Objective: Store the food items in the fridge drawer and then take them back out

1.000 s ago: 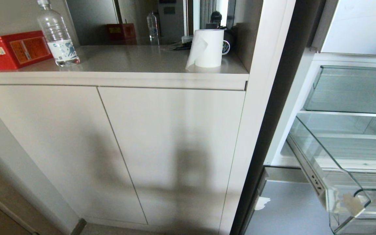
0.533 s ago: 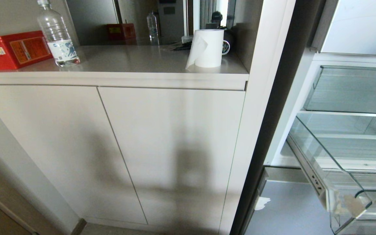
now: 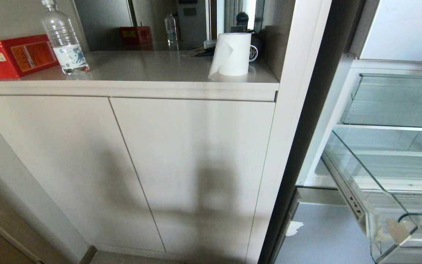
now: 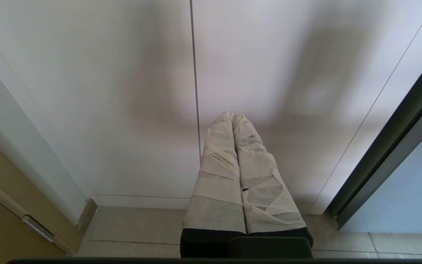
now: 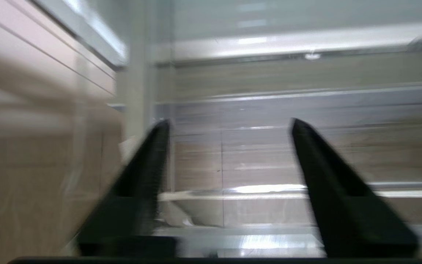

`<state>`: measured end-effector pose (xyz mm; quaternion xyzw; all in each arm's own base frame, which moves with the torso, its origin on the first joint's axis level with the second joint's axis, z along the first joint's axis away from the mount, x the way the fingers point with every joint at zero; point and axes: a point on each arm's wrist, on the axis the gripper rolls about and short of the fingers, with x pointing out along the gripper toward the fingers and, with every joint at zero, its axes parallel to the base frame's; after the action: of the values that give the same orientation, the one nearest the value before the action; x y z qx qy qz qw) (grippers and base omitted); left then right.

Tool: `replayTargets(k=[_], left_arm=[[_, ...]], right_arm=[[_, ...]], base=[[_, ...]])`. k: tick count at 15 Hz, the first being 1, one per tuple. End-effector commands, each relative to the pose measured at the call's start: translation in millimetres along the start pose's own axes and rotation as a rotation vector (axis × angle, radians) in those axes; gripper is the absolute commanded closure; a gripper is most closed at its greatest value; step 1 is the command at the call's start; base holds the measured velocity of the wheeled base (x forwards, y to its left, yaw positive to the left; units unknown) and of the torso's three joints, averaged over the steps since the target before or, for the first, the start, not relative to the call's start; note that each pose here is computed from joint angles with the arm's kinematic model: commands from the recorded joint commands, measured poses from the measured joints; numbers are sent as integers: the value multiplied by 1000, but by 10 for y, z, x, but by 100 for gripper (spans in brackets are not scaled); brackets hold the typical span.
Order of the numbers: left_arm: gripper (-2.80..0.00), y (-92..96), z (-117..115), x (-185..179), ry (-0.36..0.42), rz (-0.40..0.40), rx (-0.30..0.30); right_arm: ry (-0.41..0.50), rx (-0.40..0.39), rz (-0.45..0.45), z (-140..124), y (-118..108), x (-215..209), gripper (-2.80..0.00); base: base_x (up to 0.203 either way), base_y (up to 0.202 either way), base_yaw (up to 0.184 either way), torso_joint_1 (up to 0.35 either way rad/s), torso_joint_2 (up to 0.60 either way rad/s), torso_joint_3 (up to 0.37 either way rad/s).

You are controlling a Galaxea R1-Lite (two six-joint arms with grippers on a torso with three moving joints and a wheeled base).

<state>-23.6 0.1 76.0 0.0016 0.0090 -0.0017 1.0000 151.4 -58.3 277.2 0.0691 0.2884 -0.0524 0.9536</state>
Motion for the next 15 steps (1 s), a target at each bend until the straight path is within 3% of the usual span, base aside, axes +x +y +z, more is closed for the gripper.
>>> replayTargets(k=[1,5,8,10,13,15], left_arm=[[0,0,-1,0,0,0,0],[0,0,-1,0,0,0,0],[0,0,-1,0,0,0,0],[0,0,-1,0,0,0,0],[0,0,-1,0,0,0,0],[0,0,-1,0,0,0,0]], right_arm=[[-107,-27,13,-92,115,-363,0],[-256,-3,76,-521,309,-900,0],[-288,-10,94,-1017,374,-1008,0],[-351,-71,74,-1392,337,-968,0],[-555,-215,-9,-1898,241,-753,0],[-578,-280,-36,-2194,194,-498,0]], base=[[0,0,0,0,0,0],[0,0,0,0,0,0],[0,0,0,0,0,0],[0,0,0,0,0,0],[0,0,0,0,0,0],[0,0,0,0,0,0]])
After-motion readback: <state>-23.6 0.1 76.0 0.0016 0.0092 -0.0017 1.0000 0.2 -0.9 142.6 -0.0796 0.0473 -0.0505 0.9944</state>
